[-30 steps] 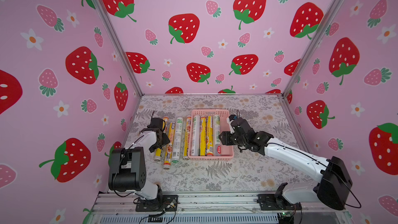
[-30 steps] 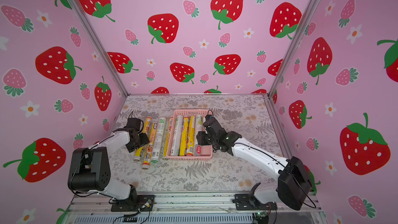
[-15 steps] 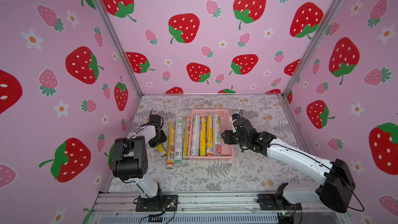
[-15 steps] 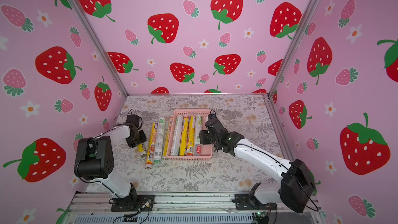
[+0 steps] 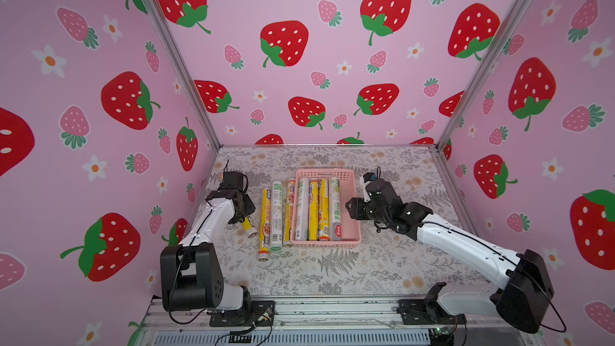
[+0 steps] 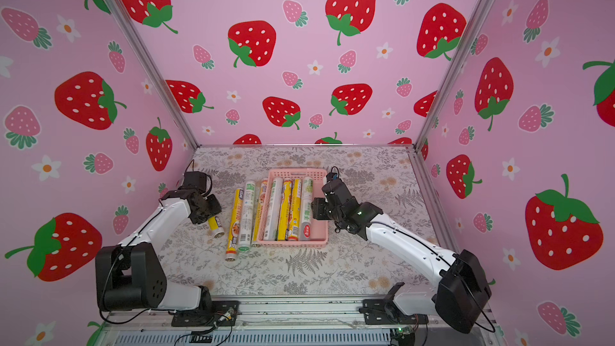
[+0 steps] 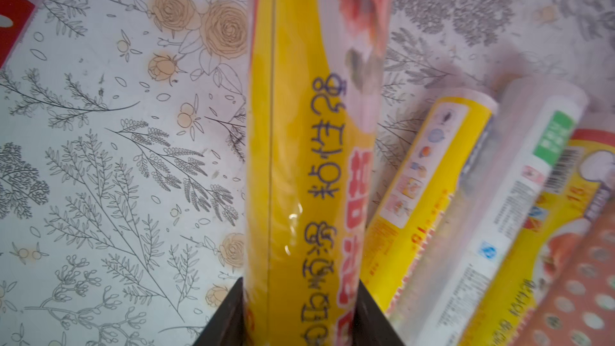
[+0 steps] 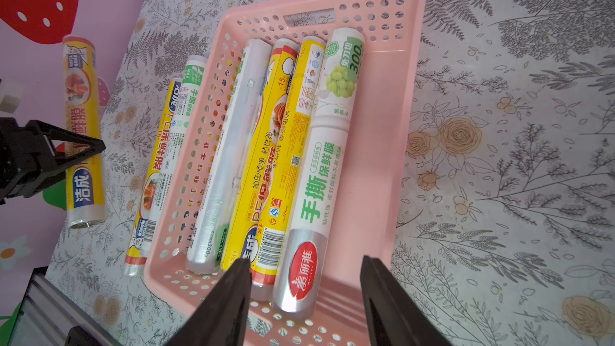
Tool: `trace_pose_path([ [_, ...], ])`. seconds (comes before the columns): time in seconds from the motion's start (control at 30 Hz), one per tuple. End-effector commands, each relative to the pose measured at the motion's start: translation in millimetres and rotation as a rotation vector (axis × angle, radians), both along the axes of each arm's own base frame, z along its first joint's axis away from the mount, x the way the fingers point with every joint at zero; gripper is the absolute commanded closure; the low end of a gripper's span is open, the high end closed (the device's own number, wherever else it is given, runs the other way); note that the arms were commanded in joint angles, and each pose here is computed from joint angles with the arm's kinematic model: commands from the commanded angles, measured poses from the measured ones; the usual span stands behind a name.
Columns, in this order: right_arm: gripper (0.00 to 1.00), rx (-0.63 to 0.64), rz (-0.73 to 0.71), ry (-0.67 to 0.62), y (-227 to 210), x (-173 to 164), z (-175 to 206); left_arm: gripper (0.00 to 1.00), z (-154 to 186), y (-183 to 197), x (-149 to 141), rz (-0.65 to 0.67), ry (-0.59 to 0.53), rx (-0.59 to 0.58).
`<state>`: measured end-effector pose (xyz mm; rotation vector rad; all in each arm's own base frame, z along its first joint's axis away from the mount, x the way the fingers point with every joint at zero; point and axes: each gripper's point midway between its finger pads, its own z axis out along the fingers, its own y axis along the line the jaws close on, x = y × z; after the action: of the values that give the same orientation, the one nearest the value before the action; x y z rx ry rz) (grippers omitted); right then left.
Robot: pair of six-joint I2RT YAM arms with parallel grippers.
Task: Put the plastic wrap into the basket
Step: Pick up the plastic wrap from the center of the board, then place the plastic wrap in the basket.
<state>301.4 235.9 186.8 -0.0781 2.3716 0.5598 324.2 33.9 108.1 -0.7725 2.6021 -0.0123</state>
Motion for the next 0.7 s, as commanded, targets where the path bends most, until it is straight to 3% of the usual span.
trace_pose_path([
  [0.0, 0.43, 0.04, 0.001, -0.076, -5, 6, 32, 0.57, 42, -40, -2, -0.088, -0.084, -0.067],
  [0.17, 0.43, 0.02, -0.05, -0.089, -32, 9, 41, 0.55, 94, -106, 2, -0.213, -0.244, -0.174],
  [0.37, 0.43, -0.019, -0.131, -0.106, -72, 6, 44, 0.54, 128, -211, 11, -0.431, -0.332, -0.266],
  [0.67, 0.42, -0.053, -0.193, -0.09, -105, -13, 31, 0.54, 86, -320, 15, -0.595, -0.253, -0.297],
])
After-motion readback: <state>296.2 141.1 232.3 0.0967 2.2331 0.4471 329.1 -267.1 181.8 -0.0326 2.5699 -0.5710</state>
